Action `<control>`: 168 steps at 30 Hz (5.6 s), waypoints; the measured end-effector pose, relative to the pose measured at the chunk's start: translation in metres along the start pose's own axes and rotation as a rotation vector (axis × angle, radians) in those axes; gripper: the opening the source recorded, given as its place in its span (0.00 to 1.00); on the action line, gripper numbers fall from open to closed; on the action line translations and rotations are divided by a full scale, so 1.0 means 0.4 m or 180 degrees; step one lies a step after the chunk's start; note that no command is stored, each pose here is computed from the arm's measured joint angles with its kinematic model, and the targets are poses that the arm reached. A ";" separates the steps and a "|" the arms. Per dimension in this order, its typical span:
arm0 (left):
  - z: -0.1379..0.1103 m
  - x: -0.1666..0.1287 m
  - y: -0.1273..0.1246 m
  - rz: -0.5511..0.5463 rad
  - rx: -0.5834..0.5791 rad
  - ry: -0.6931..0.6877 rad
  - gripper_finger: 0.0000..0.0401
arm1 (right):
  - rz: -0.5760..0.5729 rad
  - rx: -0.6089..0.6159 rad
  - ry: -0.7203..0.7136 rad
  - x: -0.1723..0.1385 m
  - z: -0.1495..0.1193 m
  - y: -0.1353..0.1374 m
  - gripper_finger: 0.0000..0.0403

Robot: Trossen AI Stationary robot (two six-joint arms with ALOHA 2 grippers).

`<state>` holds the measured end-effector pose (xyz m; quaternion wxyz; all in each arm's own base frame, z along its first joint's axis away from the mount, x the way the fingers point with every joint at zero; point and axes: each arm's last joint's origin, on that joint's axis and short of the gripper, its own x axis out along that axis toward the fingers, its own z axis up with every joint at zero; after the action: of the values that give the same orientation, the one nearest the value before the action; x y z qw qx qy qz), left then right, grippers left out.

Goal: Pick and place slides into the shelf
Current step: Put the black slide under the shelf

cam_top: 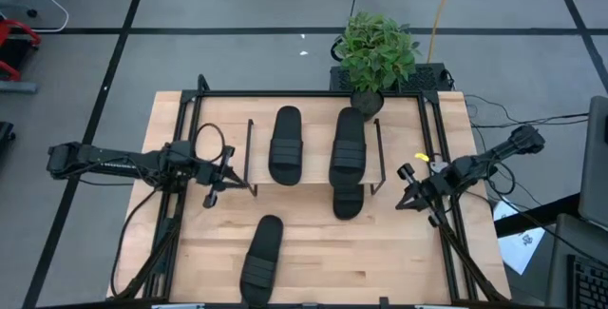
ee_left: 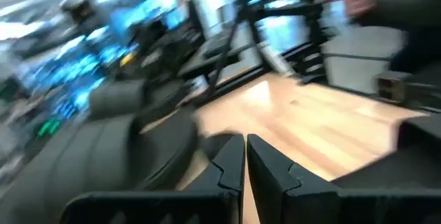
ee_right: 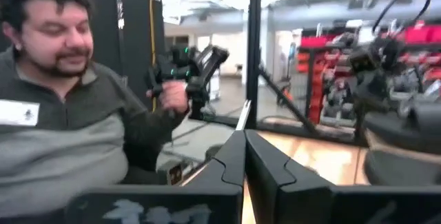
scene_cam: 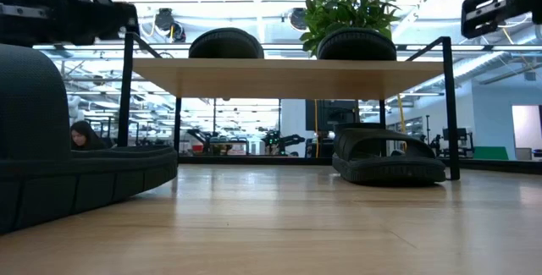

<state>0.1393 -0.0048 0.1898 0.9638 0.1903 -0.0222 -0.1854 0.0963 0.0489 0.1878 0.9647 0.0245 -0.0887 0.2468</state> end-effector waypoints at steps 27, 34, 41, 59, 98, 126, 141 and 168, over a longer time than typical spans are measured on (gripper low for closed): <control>0.182 0.115 -0.255 -0.0535 -0.0412 0.0906 0.04 | -0.0031 -0.0048 -0.0050 0.000 0.003 0.001 0.00; 0.170 0.186 -0.341 -0.0608 -0.1124 0.1433 0.02 | -0.0032 -0.0053 -0.0062 0.000 0.004 0.001 0.00; 0.128 0.241 -0.396 -0.0568 -0.1132 0.1806 0.03 | -0.0171 0.0013 -0.0063 0.000 0.004 -0.002 0.00; 0.168 0.274 -0.396 -0.0719 -0.1628 0.1939 0.53 | -0.0187 0.0039 -0.0060 0.000 0.004 -0.003 0.00; 0.052 0.357 -0.340 -0.1158 -0.1885 0.2341 0.69 | -0.0186 0.0018 -0.0039 0.000 0.002 -0.003 0.00; 0.072 0.429 -0.249 -0.1488 -0.1371 0.2111 0.01 | -0.0187 0.0014 -0.0037 0.000 0.002 -0.003 0.00; 0.046 0.452 -0.104 -0.1549 -0.1494 0.2066 0.00 | -0.0186 0.0006 -0.0036 0.000 0.002 -0.003 0.00; 0.044 0.451 -0.051 -0.2075 -0.2208 0.1742 0.00 | -0.0187 -0.0011 -0.0057 0.000 0.004 -0.003 0.00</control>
<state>0.2982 -0.0946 0.1936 0.8333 -0.1004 0.3518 -0.4146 0.0966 0.0479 0.1893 0.9707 0.0276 -0.0970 0.2179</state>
